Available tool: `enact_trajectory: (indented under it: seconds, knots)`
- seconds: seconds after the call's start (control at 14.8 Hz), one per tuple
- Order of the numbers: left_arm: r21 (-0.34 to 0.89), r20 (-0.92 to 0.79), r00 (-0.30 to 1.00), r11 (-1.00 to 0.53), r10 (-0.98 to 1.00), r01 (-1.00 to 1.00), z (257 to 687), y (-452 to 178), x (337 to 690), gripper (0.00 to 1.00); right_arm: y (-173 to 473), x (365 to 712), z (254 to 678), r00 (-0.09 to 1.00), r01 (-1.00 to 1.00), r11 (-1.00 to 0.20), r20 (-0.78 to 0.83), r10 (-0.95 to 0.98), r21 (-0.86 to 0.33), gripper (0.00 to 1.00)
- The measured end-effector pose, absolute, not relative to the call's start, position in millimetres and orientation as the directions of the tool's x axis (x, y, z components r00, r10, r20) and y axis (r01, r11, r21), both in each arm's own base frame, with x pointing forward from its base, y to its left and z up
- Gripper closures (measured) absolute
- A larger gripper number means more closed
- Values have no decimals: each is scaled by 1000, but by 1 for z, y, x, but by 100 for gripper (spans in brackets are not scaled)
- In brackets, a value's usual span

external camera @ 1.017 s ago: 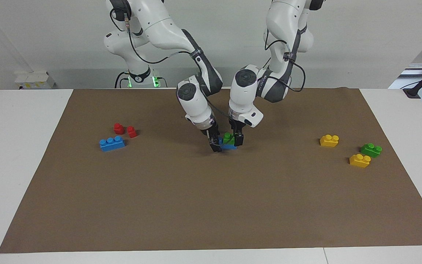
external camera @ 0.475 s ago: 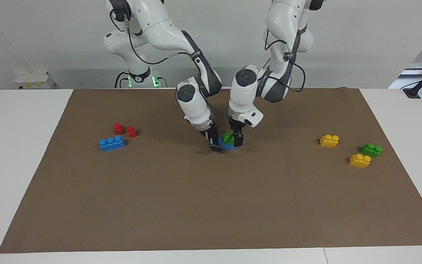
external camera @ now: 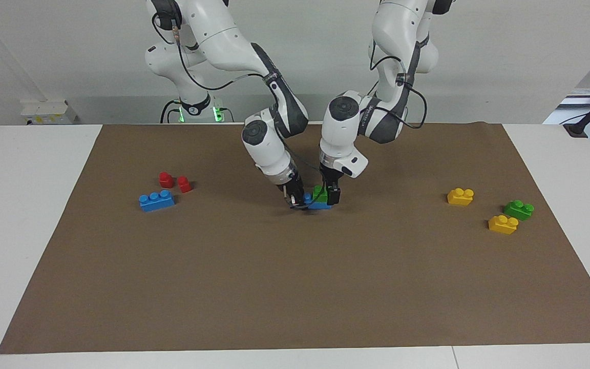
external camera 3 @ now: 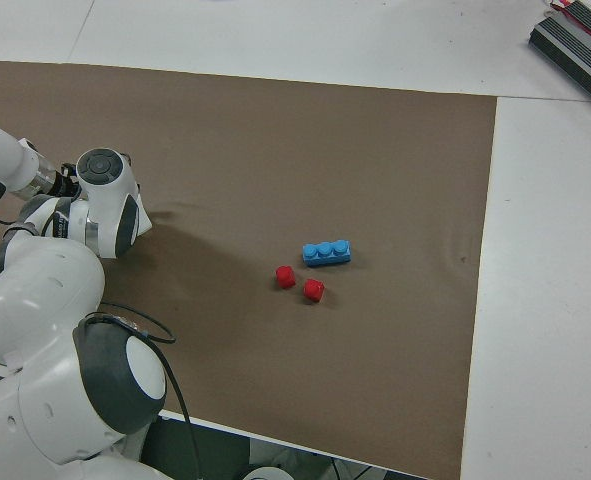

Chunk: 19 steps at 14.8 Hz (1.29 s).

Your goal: Remove green block with left arm and hold with right

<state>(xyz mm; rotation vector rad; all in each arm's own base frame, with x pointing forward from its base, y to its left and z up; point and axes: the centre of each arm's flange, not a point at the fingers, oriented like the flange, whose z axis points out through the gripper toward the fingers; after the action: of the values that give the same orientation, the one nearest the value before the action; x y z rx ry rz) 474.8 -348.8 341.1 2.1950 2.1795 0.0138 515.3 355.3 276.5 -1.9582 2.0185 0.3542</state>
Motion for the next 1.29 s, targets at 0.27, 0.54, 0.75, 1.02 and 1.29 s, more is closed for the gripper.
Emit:
enact_trajectory:
  seconds: [0.27, 0.54, 0.75, 1.02, 1.29]
  knots:
    - [47, -33, 8, -6, 999, 999, 342, -349, 475, 8, 354, 516, 276, -40, -998, 55, -394, -918, -26, 65]
    - [69, -43, 10, -7, 999, 998, 342, -349, 479, 56, 353, 516, 275, -54, -998, 67, -401, -914, -19, 65]
    - [74, -42, 18, -14, 999, 997, 342, -349, 479, 66, 353, 516, 275, -45, -998, 58, -401, -915, -22, 65]
    - [74, -42, 17, -14, 999, 997, 343, -349, 480, 66, 353, 516, 275, -44, -998, 58, -401, -915, -23, 65]
    - [76, -37, 12, -9, 999, 997, 360, -345, 480, 66, 356, 517, 279, -39, -998, 55, -407, -913, -28, 65]
